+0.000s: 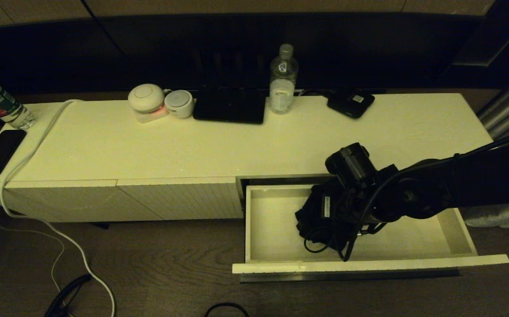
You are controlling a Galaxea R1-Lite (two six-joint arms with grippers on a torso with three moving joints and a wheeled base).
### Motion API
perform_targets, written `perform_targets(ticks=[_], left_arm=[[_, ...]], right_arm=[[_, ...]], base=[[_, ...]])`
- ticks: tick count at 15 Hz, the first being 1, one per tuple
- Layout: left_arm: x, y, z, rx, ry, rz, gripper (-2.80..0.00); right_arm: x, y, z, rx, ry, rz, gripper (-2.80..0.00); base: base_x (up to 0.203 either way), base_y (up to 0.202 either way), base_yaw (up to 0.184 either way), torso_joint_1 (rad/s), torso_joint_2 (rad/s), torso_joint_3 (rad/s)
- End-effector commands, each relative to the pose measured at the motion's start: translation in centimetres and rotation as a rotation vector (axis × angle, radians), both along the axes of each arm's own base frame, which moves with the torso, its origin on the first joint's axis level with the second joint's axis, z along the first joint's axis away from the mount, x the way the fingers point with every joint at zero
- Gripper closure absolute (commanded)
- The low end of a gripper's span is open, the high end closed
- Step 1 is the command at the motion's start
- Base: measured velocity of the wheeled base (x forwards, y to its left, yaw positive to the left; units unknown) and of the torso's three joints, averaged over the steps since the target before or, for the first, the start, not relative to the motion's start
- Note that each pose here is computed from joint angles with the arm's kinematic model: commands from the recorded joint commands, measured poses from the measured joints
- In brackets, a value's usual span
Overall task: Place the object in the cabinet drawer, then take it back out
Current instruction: Take the umbrella out of the drawer and put it on the table
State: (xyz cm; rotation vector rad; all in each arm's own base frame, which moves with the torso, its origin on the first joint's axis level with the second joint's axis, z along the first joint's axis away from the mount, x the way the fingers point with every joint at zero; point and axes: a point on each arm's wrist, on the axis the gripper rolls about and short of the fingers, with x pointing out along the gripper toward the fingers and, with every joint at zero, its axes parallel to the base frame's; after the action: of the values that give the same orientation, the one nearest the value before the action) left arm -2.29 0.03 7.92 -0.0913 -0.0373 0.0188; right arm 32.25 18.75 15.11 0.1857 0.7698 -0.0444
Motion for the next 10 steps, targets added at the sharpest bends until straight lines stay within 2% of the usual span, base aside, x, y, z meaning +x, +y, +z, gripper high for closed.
perform_targets(ticks=[1, 3, 8, 10], left_arm=[[0.0, 0.0, 0.0, -0.001, -0.002, 0.001, 0.00], [0.0, 0.0, 0.0, -0.001, -0.002, 0.001, 0.00], [0.0, 0.0, 0.0, -0.001, -0.002, 0.001, 0.00], [0.0, 0.0, 0.0, -0.001, -0.002, 0.001, 0.00]], right_arm=[[-0.6, -0.2, 2.1, 0.011, -0.064, -0.021, 0.00], [-0.9, -0.1, 3.3, 0.008, -0.097, -0.012, 0.00], [-2.1, -0.4, 5.5, -0.121, -0.195, -0.041, 0.00], [-2.4, -0.5, 6.4, -0.129, -0.227, -0.059, 0.00]], base=[[0.000, 0.000, 0.000, 0.000, 0.00, 0.000], [0.000, 0.000, 0.000, 0.000, 0.00, 0.000], [0.000, 0.000, 0.000, 0.000, 0.00, 0.000], [0.000, 0.000, 0.000, 0.000, 0.00, 0.000]])
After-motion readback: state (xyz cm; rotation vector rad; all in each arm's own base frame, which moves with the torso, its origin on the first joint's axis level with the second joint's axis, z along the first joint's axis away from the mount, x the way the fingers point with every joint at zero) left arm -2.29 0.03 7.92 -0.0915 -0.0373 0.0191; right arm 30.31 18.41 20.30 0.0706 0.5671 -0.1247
